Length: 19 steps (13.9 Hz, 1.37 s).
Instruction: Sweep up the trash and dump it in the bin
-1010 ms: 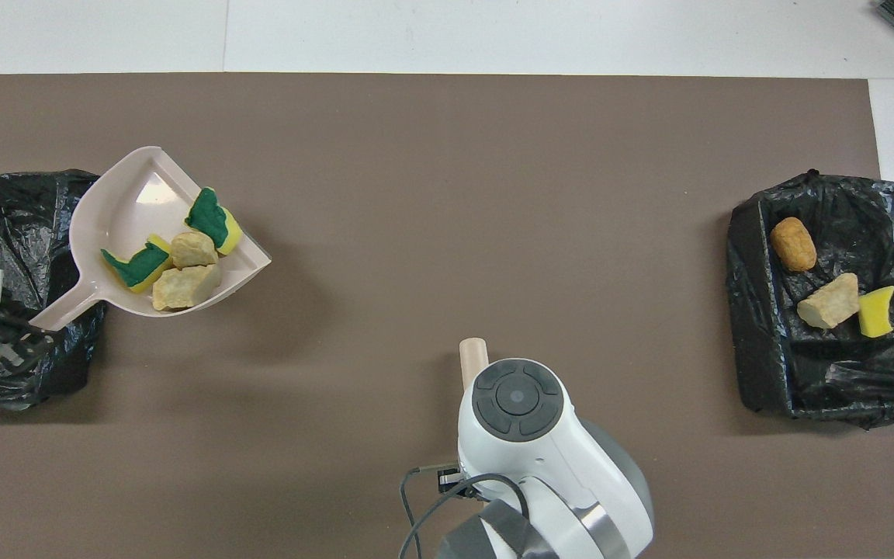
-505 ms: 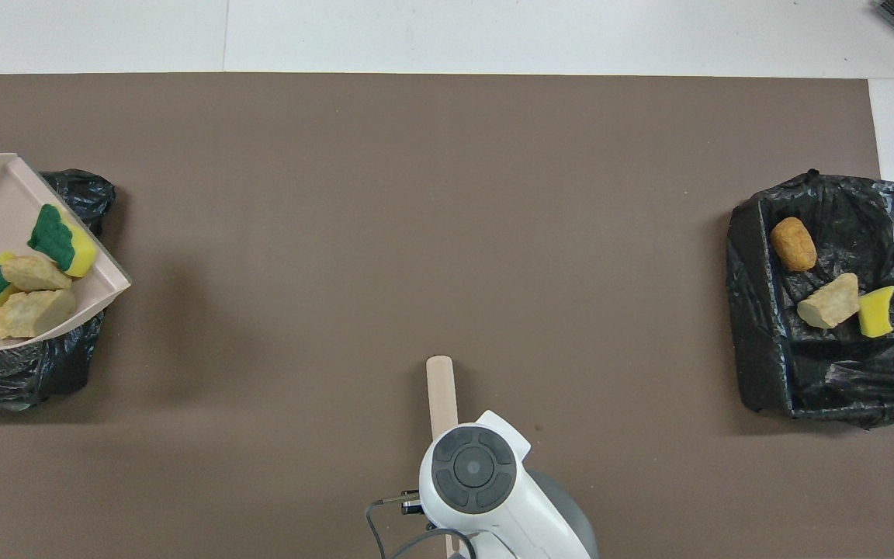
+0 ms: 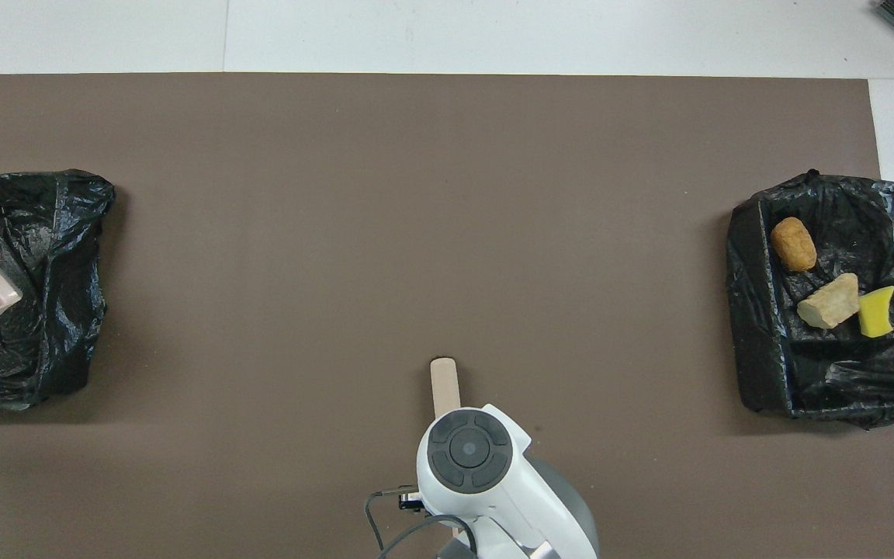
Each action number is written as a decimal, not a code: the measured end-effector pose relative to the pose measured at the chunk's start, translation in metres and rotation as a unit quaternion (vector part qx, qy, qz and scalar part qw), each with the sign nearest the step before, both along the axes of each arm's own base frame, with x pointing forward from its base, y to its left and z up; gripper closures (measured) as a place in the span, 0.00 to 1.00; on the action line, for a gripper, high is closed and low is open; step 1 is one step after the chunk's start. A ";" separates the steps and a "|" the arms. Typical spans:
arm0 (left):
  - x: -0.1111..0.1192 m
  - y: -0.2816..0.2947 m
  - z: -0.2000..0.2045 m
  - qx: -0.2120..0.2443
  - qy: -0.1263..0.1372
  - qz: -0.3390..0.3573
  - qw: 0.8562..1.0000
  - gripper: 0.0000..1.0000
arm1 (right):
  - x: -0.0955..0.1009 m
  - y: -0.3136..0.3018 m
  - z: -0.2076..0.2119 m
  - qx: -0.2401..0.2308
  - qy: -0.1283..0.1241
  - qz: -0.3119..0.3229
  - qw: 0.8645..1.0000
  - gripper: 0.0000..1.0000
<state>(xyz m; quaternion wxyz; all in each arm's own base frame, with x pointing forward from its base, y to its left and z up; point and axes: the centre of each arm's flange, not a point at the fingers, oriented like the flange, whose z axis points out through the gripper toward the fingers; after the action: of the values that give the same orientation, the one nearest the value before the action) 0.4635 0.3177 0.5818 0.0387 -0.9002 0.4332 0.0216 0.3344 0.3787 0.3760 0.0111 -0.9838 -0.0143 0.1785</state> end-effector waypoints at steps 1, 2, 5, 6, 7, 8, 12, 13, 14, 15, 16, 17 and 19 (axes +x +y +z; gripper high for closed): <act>0.002 0.016 0.000 0.015 0.008 -0.004 1.000 0.68 | 0.009 -0.004 0.014 -0.002 0.002 -0.003 1.000 0.28; 0.006 0.028 -0.002 0.025 0.014 -0.012 1.000 0.68 | 0.018 -0.009 0.028 -0.005 0.003 -0.006 1.000 0.15; 0.021 0.036 -0.006 0.075 0.025 -0.044 0.996 0.68 | 0.044 -0.028 0.062 -0.013 0.001 -0.018 1.000 0.00; 0.025 0.033 -0.007 0.087 0.028 -0.053 0.994 0.68 | 0.052 -0.035 0.072 -0.016 -0.002 -0.014 1.000 0.00; 0.029 0.030 -0.007 0.095 0.031 -0.060 0.993 0.68 | 0.061 -0.043 0.082 -0.020 -0.005 -0.006 1.000 0.00; 0.033 0.026 -0.006 0.110 0.036 -0.071 0.991 0.68 | 0.069 -0.051 0.092 -0.023 -0.009 0.004 1.000 0.00; 0.056 0.005 -0.011 0.198 0.070 -0.135 0.968 0.68 | 0.107 -0.095 0.136 -0.021 -0.036 0.051 0.998 0.00; 0.058 0.003 -0.013 0.203 0.071 -0.140 0.967 0.68 | 0.119 -0.111 0.148 -0.018 -0.044 0.062 0.997 0.00; 0.058 0.004 -0.014 0.204 0.073 -0.141 0.966 0.68 | 0.131 -0.130 0.159 -0.012 -0.051 0.074 0.996 0.00; 0.057 0.005 -0.015 0.206 0.076 -0.141 0.965 0.68 | 0.141 -0.148 0.170 -0.010 -0.060 0.086 0.994 0.00; 0.057 0.006 -0.016 0.214 0.083 -0.145 0.962 0.68 | 0.151 -0.165 0.180 -0.010 -0.069 0.098 0.993 0.00; 0.058 0.006 -0.015 0.232 0.095 -0.152 0.956 0.68 | 0.158 -0.180 0.189 -0.010 -0.077 0.109 0.991 0.00; 0.062 -0.001 -0.014 0.264 0.118 -0.171 0.942 0.68 | 0.168 -0.203 0.202 -0.008 -0.088 0.127 0.988 0.00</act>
<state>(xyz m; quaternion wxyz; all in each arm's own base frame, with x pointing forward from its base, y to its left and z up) 0.5256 0.3170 0.5674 0.2267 -0.7611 0.5610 0.2338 0.5022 0.1760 0.5778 -0.0207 -0.9859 -0.1388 0.0914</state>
